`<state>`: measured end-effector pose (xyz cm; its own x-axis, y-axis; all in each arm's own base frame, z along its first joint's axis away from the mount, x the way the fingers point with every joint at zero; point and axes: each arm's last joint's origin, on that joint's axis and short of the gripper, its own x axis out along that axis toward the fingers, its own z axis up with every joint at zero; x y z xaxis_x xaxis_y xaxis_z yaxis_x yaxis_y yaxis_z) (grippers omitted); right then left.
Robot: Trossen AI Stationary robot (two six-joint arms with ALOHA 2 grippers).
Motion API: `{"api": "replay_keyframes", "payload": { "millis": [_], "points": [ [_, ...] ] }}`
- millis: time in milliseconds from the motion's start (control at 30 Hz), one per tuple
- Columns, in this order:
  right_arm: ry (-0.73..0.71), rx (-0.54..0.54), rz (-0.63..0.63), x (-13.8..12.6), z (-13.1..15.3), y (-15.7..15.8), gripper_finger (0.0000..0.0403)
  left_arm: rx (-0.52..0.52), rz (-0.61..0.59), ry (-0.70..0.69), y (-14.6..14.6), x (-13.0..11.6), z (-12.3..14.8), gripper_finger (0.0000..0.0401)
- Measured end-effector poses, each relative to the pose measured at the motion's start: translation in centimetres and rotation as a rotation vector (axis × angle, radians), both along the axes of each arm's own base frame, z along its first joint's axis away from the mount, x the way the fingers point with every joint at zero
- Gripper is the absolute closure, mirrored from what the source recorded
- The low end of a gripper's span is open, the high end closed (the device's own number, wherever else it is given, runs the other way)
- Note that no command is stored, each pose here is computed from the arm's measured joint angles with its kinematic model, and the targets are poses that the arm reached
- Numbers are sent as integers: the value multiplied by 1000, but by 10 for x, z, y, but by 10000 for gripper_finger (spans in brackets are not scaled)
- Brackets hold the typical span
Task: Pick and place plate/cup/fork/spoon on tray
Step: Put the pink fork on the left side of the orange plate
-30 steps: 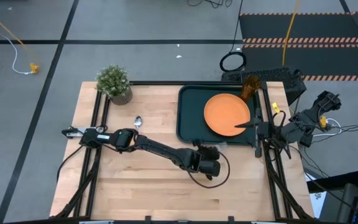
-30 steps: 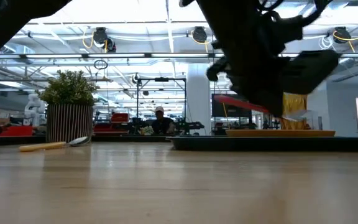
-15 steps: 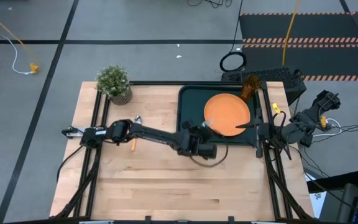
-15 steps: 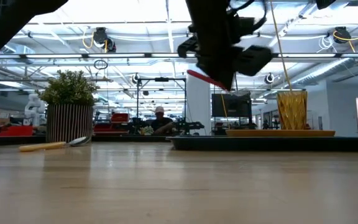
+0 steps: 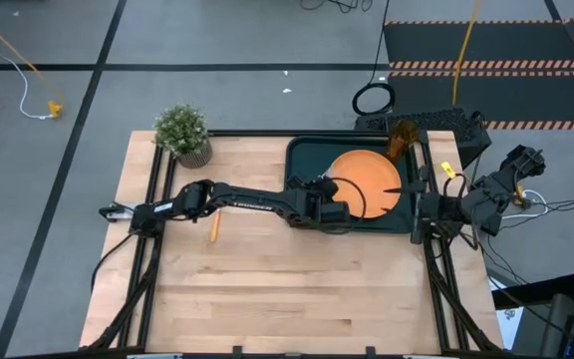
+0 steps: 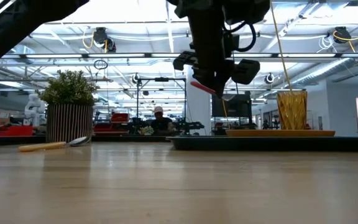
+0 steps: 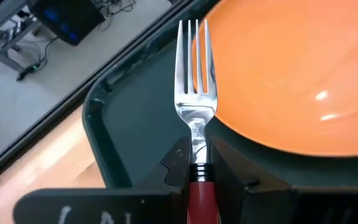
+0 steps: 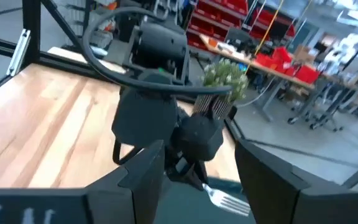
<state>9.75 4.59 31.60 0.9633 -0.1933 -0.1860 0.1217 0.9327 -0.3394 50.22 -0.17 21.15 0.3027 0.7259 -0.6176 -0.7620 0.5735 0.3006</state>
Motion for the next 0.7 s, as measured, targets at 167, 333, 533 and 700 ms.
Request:
{"api": "replay_keyframes", "payload": {
  "millis": [167, 333, 533, 700],
  "points": [
    [-45, -71, 20, 1, 7, 0, 211, -13, 59, -49, 8, 0, 0, 352],
    [-62, -149, 36, 1, 11, 1, 211, -20, 129, -98, 19, 0, -1, 355],
    [-51, -223, 47, 1, 12, 1, 211, -46, 217, -175, 31, 1, -6, 352],
    [-46, -251, 52, 1, 12, 1, 211, -64, 268, -228, 37, 7, -20, 353]
  ]
}}
